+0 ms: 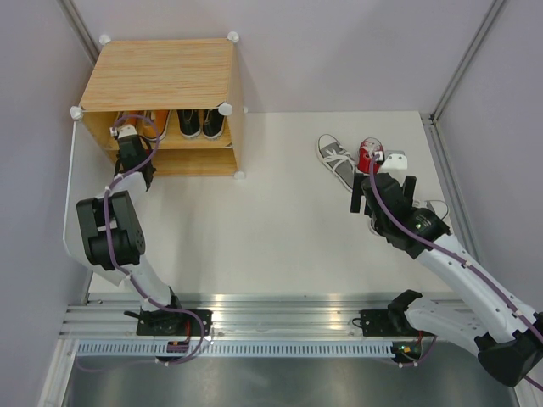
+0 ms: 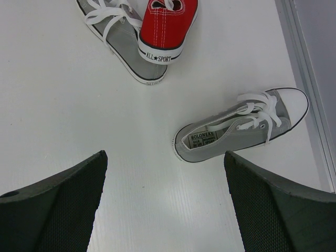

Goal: Place and organize the shoes in the shoe cabinet

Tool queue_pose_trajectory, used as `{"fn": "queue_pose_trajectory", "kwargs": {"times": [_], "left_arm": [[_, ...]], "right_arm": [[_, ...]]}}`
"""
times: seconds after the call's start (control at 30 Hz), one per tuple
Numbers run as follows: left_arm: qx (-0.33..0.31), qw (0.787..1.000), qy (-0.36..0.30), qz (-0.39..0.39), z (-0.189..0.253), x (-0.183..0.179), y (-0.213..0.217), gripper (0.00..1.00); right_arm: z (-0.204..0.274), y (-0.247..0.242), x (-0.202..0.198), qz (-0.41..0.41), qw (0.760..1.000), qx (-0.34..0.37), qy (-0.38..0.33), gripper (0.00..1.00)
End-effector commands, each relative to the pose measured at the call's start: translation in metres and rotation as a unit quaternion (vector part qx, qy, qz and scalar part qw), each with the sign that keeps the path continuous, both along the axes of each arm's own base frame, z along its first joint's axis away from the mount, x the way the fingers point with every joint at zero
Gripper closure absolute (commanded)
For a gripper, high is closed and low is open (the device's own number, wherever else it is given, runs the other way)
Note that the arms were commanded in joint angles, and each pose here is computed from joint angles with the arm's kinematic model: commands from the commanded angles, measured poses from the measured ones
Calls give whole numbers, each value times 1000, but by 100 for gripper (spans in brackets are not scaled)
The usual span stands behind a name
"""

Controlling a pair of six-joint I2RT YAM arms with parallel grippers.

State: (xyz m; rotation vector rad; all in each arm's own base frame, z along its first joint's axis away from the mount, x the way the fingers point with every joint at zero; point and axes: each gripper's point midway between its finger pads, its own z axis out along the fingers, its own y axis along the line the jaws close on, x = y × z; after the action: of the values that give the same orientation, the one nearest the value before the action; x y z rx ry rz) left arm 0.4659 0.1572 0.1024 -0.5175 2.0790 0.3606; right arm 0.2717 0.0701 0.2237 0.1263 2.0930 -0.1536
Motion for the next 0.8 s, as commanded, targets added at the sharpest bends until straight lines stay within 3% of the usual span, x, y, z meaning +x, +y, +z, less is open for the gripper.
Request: {"fn": "queue_pose_trajectory", "kwargs": {"times": [0.0,0.4,0.77], "left_arm": [[-12,1000,-2,19,4,8,5,67],[-7,1000,18,16,-4,32,13,67],[-2,999,-22,-35,8,48,6,67]], "right_arm": [[4,-3,1,-4,1000,5,-13,5],[3,-5,3,-8,1000,0,-12,4],[3,-7,4,-13,1000,-7,-10,5]]}}
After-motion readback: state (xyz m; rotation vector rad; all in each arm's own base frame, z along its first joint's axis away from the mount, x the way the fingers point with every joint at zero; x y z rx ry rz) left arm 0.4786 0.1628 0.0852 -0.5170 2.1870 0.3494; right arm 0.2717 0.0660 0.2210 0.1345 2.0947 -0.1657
